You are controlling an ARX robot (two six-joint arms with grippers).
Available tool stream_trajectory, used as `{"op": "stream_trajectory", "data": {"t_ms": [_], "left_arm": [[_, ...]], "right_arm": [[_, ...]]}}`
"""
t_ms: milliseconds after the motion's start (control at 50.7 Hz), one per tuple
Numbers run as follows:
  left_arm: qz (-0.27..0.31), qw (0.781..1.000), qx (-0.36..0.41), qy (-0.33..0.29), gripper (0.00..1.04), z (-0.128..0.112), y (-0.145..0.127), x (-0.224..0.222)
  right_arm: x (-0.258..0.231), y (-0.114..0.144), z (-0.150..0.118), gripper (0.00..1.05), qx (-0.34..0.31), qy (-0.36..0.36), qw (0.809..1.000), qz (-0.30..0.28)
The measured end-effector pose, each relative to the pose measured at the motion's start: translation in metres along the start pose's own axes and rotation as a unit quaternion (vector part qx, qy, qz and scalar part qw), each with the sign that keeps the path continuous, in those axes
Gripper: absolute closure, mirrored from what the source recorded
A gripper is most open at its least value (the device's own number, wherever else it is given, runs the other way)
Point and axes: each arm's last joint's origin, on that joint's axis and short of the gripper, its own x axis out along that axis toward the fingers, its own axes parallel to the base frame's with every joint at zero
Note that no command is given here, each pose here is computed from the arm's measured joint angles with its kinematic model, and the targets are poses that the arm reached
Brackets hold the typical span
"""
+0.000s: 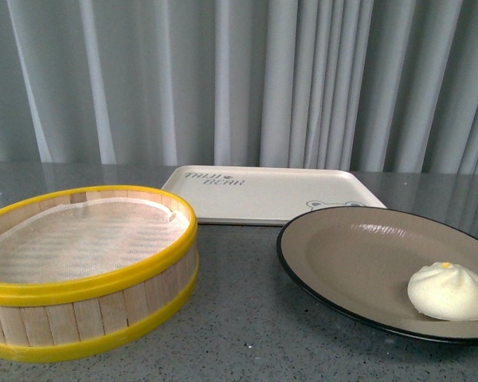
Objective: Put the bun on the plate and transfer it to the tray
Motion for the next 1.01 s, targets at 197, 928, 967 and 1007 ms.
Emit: {"op": "stream_trajectory", "data": {"t_ms": [197,928,967,1007], "left_arm": [[0.000,1.000,0.000,0.000,1.01,0.000,0.000,-0.005],[0.000,1.000,0.000,0.003,1.01,-0.003,0.000,-0.025],[0.000,1.000,-0.001,0.003,0.99,-0.003,0.000,-0.025],[0.000,1.000,0.000,0.002,0.92,-0.003,0.000,-0.025]], "right_arm": [[0.000,0.000,0.000,0.09,0.000,0.000,1.000,0.000],[0.000,0.000,0.000,0.09,0.000,0.000,1.000,0.000],[0.000,0.000,0.000,0.09,0.000,0.000,1.000,0.000],[0.000,0.000,0.000,0.09,0.000,0.000,1.000,0.000]]}}
